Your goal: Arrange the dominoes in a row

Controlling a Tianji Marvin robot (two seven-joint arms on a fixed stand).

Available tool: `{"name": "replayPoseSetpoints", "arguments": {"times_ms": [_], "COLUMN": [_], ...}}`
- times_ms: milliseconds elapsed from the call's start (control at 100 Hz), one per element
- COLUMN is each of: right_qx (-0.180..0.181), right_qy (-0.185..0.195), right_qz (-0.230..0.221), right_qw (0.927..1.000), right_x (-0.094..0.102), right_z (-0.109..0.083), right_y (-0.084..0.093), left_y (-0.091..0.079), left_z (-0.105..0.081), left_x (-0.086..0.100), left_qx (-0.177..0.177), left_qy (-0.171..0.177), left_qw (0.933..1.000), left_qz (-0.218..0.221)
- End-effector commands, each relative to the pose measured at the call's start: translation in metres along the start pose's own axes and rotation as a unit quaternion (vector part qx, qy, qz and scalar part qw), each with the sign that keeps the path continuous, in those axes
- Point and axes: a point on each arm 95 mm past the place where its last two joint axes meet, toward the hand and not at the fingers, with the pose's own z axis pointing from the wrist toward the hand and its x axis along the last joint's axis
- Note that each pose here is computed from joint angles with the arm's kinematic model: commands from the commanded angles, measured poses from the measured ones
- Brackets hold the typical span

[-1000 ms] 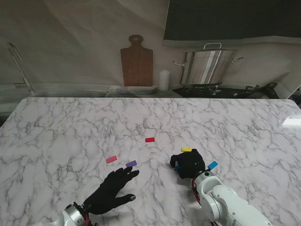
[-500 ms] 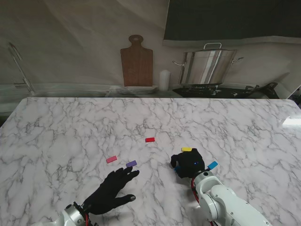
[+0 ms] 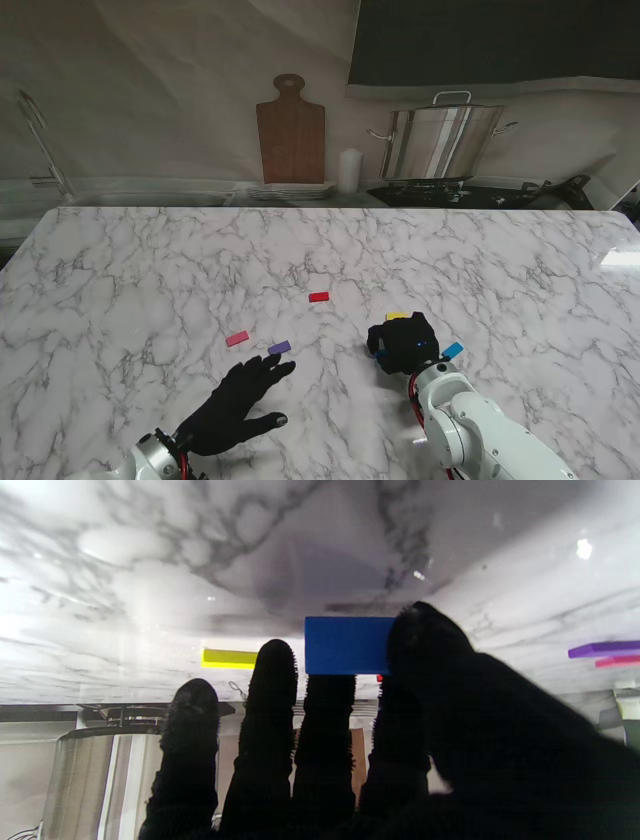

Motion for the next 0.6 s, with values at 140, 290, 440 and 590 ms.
{"name": "replayPoseSetpoints", "arguments": {"times_ms": [140, 290, 440, 590], "right_qx": [-0.03, -0.042, -0.044, -0.044], "right_qy": [-0.002, -0.001, 0.001, 0.006], "right_qz": [0.021, 0.024, 0.024, 0.038], "right_qw": [0.9993, 0.9988, 0.9987, 0.9983], "right_x": [0.007, 0.008, 0.008, 0.009], "right_z": [-0.006, -0.008, -0.009, -0.009], "right_y": [0.011, 0.017, 0.02, 0.021], "left_y": [0.003, 0.003, 0.003, 0.002], "left_z": [-0.002, -0.002, -0.002, -0.002], "left_x": [0.001, 0.001, 0.001, 0.001], "left_qx": [-0.01, -0.009, -0.009, -0.008], "left_qy": [0.0, 0.0, 0.0, 0.0], "left_qw": [0.9999, 1.0, 1.0, 1.0], "left_qz": [-0.002, -0.002, -0.002, -0.002]}}
